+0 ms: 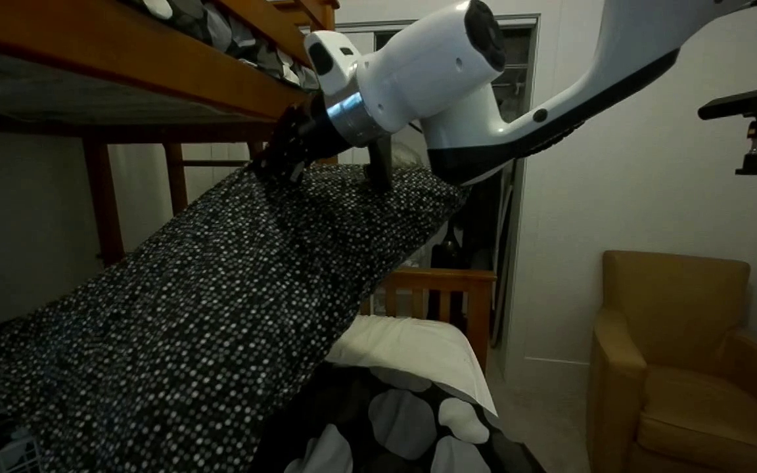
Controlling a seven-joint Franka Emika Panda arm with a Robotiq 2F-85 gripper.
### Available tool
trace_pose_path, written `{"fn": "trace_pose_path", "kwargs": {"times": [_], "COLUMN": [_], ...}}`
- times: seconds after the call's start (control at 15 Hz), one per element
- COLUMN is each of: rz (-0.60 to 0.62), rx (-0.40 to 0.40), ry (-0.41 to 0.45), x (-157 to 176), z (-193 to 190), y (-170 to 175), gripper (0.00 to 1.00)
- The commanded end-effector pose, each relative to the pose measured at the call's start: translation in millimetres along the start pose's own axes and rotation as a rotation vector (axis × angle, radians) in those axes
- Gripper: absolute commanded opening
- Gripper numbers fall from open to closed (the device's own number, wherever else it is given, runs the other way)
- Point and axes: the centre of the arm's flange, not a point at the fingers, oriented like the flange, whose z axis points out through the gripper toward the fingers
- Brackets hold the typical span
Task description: Pick up the black pillow and put it on the white rack
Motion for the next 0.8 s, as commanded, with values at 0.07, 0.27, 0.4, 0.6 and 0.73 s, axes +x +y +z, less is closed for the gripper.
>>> {"fn": "trace_pose_path", "kwargs": {"times": [0.07,0.27,0.4,0.6,0.73], "rz": [-0.026,-0.035,-0.056,-0.087,-0.12], "rx": [-0.131,-0.198,-0.167,-0.108,-0.065], "ry": [0.085,0.135,0.191,0.282,0.337], "x": [38,60,77,108,127], "z": [7,2,20,52,69], "y": [-9,2,-5,-33,-60], "gripper": [0.01,0.01,0.01,0.01,0.01]}}
